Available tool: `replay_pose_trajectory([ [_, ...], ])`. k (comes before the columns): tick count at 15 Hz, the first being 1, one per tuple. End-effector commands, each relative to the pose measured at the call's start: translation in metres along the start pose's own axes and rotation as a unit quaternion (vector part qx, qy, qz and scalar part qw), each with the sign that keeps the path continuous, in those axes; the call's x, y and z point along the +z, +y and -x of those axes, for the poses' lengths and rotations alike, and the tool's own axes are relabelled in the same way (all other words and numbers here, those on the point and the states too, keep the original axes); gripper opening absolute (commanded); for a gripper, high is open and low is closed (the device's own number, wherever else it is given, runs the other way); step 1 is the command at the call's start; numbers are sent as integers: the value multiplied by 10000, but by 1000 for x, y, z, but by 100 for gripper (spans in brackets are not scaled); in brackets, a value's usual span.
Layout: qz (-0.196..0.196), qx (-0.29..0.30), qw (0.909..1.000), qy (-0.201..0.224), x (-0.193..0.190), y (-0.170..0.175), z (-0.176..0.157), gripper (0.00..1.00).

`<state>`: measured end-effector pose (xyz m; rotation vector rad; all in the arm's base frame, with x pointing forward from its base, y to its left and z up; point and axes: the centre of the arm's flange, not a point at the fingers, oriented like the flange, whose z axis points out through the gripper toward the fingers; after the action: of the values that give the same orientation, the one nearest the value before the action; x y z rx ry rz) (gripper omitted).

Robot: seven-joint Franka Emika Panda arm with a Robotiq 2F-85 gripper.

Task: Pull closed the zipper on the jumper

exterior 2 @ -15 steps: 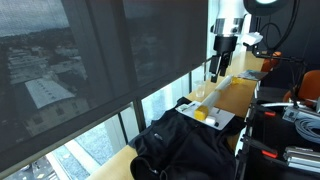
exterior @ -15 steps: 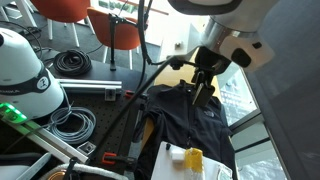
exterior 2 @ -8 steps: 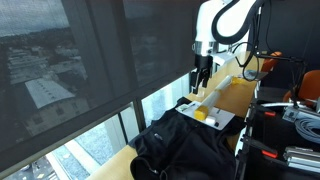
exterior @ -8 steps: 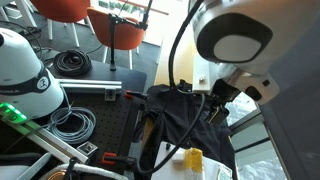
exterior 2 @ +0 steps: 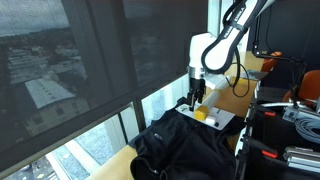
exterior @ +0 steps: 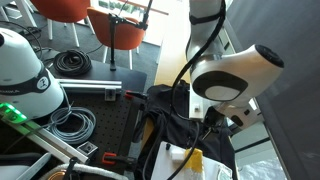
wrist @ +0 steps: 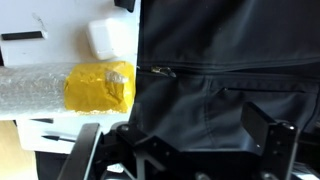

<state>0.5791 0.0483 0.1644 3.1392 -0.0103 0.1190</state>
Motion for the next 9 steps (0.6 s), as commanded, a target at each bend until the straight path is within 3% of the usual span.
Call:
replay_pose_trajectory([
  [1,95,-129,9999,-22,38,1,-9,100],
  [9,230,-383,9989,-123,78,-12,-8,100],
])
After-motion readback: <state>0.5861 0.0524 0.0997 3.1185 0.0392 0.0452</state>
